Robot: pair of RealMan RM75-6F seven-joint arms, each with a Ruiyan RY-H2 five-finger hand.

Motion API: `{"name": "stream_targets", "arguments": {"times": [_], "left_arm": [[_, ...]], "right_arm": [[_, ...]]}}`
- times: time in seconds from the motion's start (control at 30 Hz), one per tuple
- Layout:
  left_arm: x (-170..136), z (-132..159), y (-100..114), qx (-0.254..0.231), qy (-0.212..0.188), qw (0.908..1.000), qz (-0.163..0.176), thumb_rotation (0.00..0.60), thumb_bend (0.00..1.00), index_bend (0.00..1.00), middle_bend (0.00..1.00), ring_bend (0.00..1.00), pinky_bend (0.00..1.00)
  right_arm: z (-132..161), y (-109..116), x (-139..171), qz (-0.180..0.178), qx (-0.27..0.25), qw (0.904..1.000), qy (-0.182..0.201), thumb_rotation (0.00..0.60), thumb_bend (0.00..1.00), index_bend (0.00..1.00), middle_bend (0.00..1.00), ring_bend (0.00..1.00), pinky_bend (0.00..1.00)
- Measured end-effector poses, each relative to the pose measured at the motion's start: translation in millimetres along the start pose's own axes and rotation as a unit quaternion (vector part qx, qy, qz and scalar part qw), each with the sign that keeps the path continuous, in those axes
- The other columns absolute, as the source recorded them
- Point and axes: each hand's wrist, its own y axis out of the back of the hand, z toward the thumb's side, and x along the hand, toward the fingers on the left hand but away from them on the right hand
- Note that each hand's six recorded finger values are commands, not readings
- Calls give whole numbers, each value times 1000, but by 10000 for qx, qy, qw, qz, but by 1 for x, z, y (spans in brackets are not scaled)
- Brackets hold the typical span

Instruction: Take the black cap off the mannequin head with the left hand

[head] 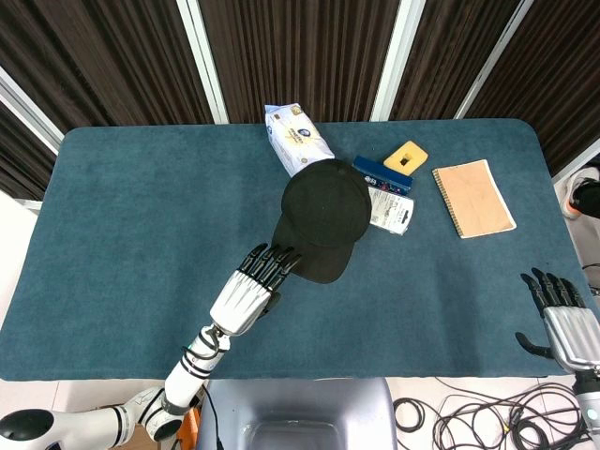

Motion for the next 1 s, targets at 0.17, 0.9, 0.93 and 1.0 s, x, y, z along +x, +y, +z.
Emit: {"name": "stream_targets", "arguments": {"times": [0.17, 0.9, 0.93, 1.0], "left_arm": [[5, 8, 1, -53, -105, 9999, -11, 600, 302, 105, 154, 155, 208], [40, 10, -14, 1199, -301, 9888, 833, 600, 299, 377, 397, 355, 218], [41, 12, -14, 1206, -332, 9882, 888, 600, 300, 388, 413, 367, 223], [42, 14, -15, 1239, -403, 9865, 996, 600, 300, 392, 424, 372, 225]], "right_arm": [[-1, 0, 2, 45, -7, 10000, 32, 600, 176, 0, 9, 0, 78], [-3, -3, 7, 312, -167, 9991, 228, 600, 176, 0, 5, 0, 82], [-3, -2, 7, 315, -183, 9991, 232, 600, 176, 0, 5, 0, 82], [-3, -2, 7, 321, -198, 9990, 246, 600, 175, 0, 5, 0, 82]]}}
